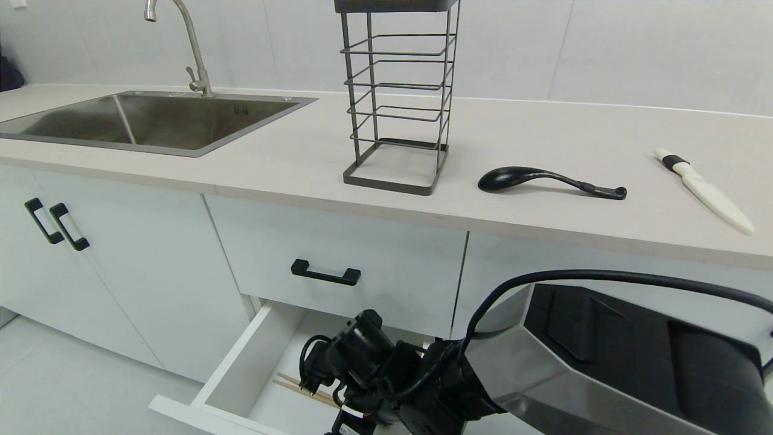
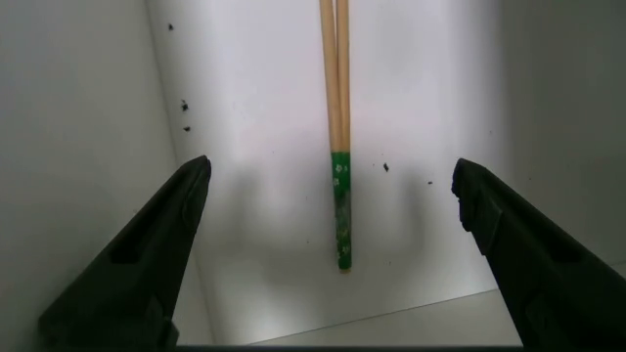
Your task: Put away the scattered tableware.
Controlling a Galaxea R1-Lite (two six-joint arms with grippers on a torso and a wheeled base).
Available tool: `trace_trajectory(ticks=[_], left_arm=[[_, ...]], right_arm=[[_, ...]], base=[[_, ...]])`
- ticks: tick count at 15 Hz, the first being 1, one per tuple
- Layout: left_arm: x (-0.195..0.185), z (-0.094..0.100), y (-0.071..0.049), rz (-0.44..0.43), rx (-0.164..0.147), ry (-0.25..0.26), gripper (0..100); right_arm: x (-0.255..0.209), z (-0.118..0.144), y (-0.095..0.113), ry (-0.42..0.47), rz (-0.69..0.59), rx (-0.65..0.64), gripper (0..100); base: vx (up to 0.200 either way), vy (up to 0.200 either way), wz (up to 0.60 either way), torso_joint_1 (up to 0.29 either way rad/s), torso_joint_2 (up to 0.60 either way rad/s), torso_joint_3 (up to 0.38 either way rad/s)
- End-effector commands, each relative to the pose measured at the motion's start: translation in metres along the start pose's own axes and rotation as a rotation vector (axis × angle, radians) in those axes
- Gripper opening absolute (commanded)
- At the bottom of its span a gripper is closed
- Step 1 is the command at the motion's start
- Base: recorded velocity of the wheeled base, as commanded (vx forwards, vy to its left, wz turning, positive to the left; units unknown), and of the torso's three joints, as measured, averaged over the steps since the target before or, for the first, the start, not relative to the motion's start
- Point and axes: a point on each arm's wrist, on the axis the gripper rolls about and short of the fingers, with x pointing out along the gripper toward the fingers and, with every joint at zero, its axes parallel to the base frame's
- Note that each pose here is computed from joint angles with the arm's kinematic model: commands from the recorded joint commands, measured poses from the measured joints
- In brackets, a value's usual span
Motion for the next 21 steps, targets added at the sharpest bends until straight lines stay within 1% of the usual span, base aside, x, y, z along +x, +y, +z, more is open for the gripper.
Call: trace_trajectory(ticks=[1, 3, 7, 10, 14, 17, 18, 21], left_arm=[[0.000, 0.000, 0.000, 0.000, 0.000, 0.001, 100], [0.000, 0.000, 0.000, 0.000, 0.000, 0.001, 100], [0.000, 0.000, 0.000, 0.000, 0.000, 0.001, 100], [0.000, 0.000, 0.000, 0.000, 0.000, 0.001, 100], [0.000, 0.000, 0.000, 0.000, 0.000, 0.001, 100], [0.000, 0.000, 0.000, 0.000, 0.000, 0.001, 100], [0.000, 0.000, 0.000, 0.000, 0.000, 0.001, 100], [0.000, 0.000, 0.000, 0.000, 0.000, 0.001, 100]], right_arm=[[-0.017, 0.014, 0.006, -0.051, 0.001, -0.016, 100], [-0.026, 0.021, 0.009, -0.075, 0.002, -0.024, 100], [-0.044, 0.028, 0.008, -0.109, -0.009, -0.026, 100], [-0.061, 0.037, 0.008, -0.150, -0.013, -0.029, 100], [-0.086, 0.030, 0.015, -0.148, -0.009, -0.039, 100], [-0.110, 0.039, 0.012, -0.207, -0.022, -0.038, 100], [-0.125, 0.044, 0.011, -0.243, -0.028, -0.035, 100], [-0.152, 0.040, 0.012, -0.290, -0.035, -0.034, 100]], base=[[0.000, 0.000, 0.00, 0.000, 0.00, 0.000], [0.000, 0.000, 0.00, 0.000, 0.00, 0.000], [0.000, 0.000, 0.00, 0.000, 0.00, 0.000], [0.000, 0.000, 0.00, 0.000, 0.00, 0.000], [0.000, 0.000, 0.00, 0.000, 0.00, 0.000], [0.000, 0.000, 0.00, 0.000, 0.00, 0.000], [0.000, 0.000, 0.00, 0.000, 0.00, 0.000], [0.000, 0.000, 0.00, 0.000, 0.00, 0.000]])
